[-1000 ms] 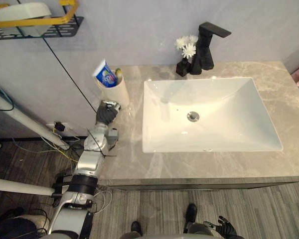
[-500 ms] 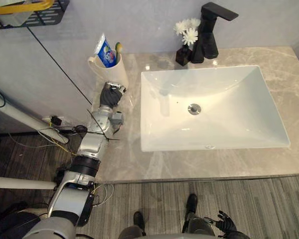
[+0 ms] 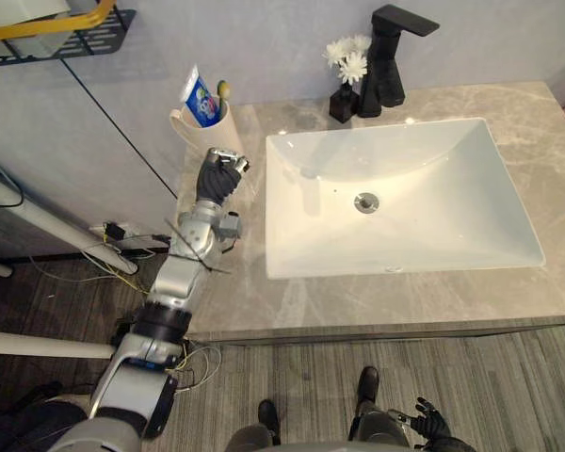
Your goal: Organize washtable
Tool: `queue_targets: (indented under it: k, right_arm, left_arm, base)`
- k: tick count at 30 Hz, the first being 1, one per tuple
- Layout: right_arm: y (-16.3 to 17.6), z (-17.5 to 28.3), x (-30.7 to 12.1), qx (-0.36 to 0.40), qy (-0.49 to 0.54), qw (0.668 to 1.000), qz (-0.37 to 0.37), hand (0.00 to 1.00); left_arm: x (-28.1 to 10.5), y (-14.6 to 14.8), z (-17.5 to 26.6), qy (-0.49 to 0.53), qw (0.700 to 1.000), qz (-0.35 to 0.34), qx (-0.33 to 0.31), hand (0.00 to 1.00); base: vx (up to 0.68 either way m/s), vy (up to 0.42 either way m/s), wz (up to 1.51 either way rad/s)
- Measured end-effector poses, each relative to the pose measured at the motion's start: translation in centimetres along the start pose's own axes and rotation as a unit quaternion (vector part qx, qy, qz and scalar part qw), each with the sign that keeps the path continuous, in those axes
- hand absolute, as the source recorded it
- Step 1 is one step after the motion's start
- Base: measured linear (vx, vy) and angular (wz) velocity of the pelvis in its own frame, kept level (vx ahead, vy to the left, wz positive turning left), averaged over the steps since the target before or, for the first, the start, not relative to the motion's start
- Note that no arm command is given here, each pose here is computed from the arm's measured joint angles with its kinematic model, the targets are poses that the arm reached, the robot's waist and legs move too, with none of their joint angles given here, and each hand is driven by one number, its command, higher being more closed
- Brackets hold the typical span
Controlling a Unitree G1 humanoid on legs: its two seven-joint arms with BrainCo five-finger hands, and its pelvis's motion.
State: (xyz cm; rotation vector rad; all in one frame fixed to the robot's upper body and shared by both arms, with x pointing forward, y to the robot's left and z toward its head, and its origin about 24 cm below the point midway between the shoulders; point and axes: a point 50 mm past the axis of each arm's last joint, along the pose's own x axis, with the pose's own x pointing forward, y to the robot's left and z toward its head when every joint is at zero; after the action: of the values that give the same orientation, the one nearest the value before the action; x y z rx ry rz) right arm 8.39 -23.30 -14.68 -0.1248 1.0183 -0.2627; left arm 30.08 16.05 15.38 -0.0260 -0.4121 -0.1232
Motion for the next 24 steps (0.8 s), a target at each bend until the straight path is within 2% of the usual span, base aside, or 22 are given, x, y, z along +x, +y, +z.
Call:
queue_targets:
  k: [5, 11, 13, 16, 19, 20, 23, 24]
  right_arm:
    - [-0.3, -1.2, -0.2, 0.007, 0.020, 1.000, -0.004, 0.00]
    - [-0.6, -4.0, -1.0, 0.017, 0.066, 0.998, -0.005, 0.00]
    - [-0.6, -4.8, -1.3, 0.018, 0.082, 0.996, -0.004, 0.00]
    - [-0.4, -5.3, -1.5, 0.022, 0.088, 0.996, -0.002, 0.00]
    - [0.0, -5.7, -1.7, 0.024, 0.094, 0.995, 0.002, 0.00]
    - [0.1, -5.7, -1.8, 0.024, 0.096, 0.995, 0.004, 0.00]
    - [0.1, -6.0, -1.9, 0.023, 0.104, 0.994, 0.005, 0.00]
    - [0.2, -5.9, -1.9, 0.021, 0.103, 0.994, 0.006, 0.00]
  left_arm:
    - [-4.5, 2.7, 1.9, -0.035, 0.998, 0.052, 0.004, 1.00]
    - [-10.8, 6.6, 2.2, -0.020, 0.978, 0.199, 0.058, 1.00]
    - [-13.8, 8.3, 1.8, 0.014, 0.956, 0.276, 0.097, 1.00]
    - [-16.7, 10.0, 1.8, 0.044, 0.926, 0.350, 0.136, 1.00]
    - [-21.2, 12.1, 1.9, 0.098, 0.872, 0.442, 0.189, 1.00]
    - [-22.9, 12.8, 1.2, 0.132, 0.854, 0.466, 0.191, 0.00]
    - [-26.2, 13.2, -1.9, 0.221, 0.817, 0.507, 0.162, 0.00]
    - [-28.4, 13.0, -4.1, 0.279, 0.792, 0.526, 0.135, 0.00]
  base:
    - [-0.06, -0.015, 0.15]
    - [0.00, -0.007, 0.28]
    - [0.00, -0.007, 0.16]
    - [-0.02, -0.008, 0.20]
    - [-0.03, -0.007, 0.12]
    - [-0.02, -0.001, 0.10]
    - [-0.02, 0.001, 0.07]
    - [-0.02, 0.004, 0.04]
